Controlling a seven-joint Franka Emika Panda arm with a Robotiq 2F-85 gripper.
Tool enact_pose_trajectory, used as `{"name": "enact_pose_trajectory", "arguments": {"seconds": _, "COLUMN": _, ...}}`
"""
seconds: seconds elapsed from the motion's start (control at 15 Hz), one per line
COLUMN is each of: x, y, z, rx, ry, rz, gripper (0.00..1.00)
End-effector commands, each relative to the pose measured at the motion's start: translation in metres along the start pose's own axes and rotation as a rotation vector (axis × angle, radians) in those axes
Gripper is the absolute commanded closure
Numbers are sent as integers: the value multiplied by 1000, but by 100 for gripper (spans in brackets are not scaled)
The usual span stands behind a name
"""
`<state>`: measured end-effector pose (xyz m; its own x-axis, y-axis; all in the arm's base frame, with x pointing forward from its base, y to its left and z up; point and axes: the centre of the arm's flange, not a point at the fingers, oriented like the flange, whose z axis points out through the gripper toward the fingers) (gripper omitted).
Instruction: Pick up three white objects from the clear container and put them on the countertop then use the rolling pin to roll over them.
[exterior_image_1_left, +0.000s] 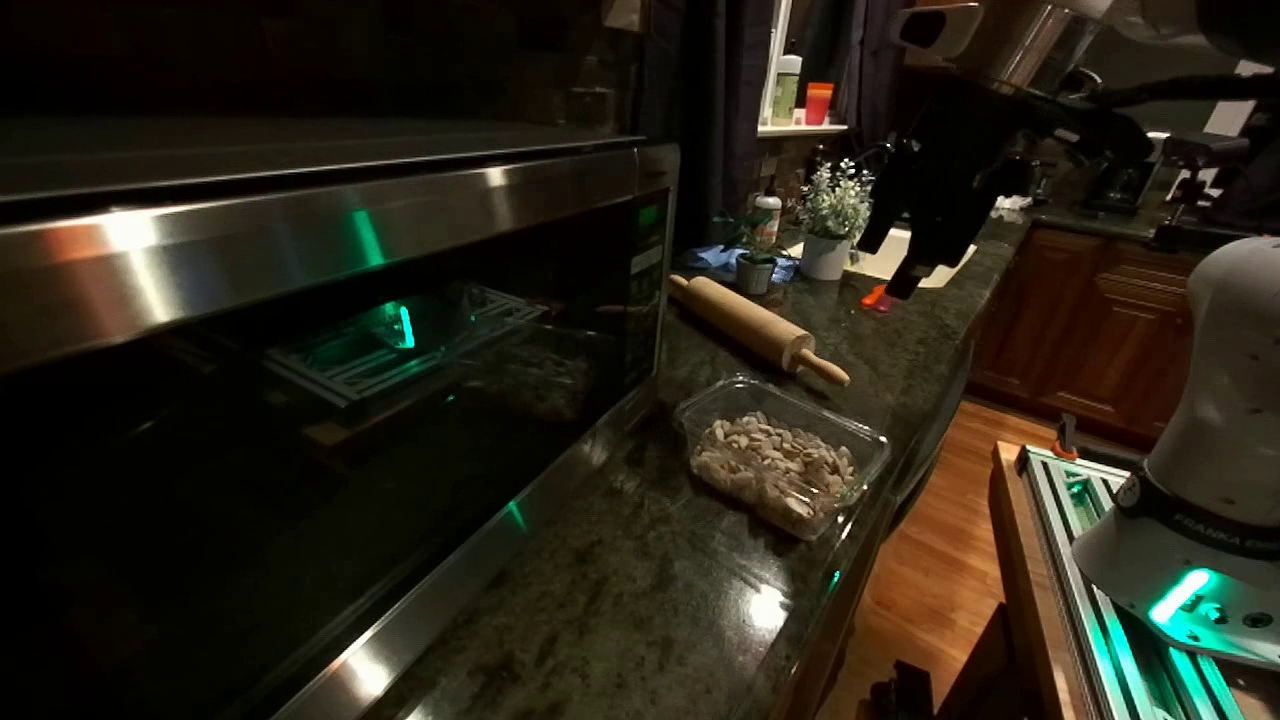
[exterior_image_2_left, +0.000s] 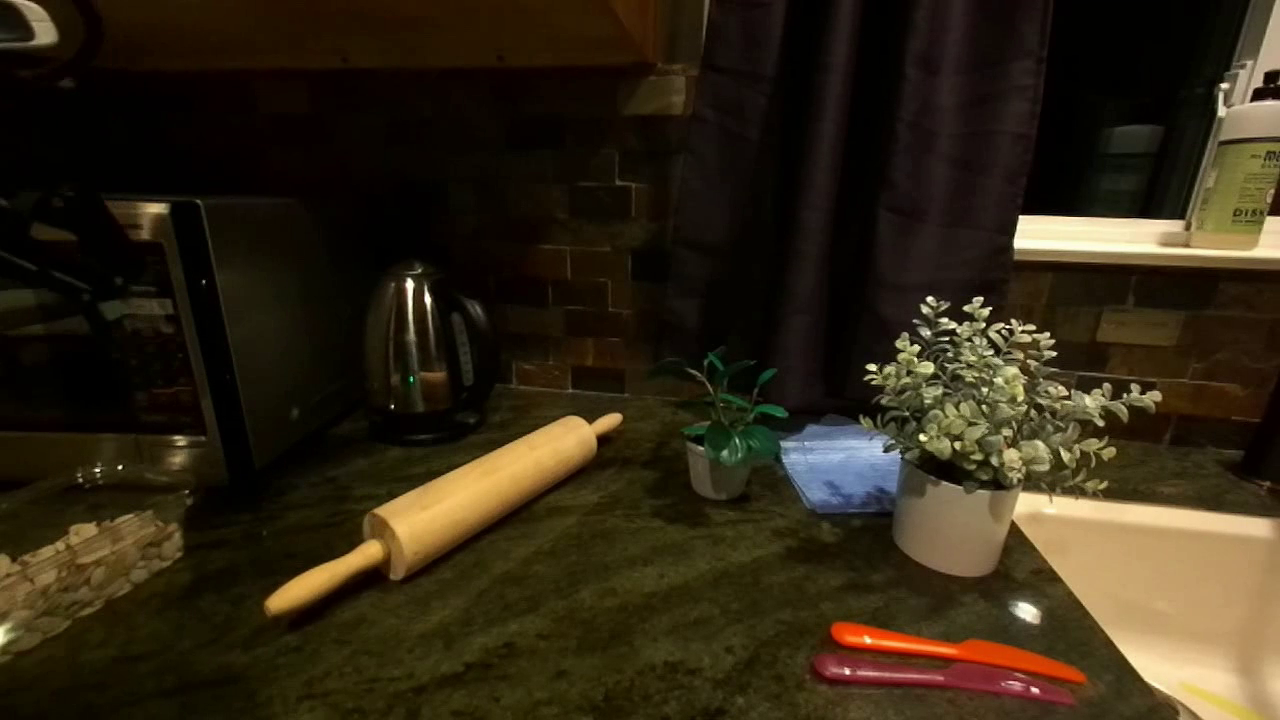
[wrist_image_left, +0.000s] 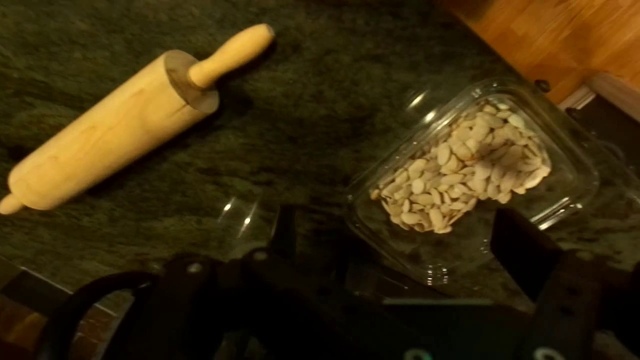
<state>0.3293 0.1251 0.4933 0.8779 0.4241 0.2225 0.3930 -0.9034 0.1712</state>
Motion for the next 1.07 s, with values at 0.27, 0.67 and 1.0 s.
{"name": "enact_pose_trajectory", "arguments": {"seconds": 0.27, "x": 5, "y": -16, "z": 6, "rx": 45, "ry": -13, "rz": -60, "gripper": 0}}
{"name": "enact_pose_trajectory", "arguments": {"seconds": 0.67, "x": 26, "y": -38, "z": 31, "rx": 104, "ry": -52, "rz": -175, "gripper": 0}}
{"name": "enact_pose_trajectory", "arguments": {"seconds": 1.0, "x": 51, "y": -72, "z": 79, "rx": 170, "ry": -96, "rz": -301, "gripper": 0}}
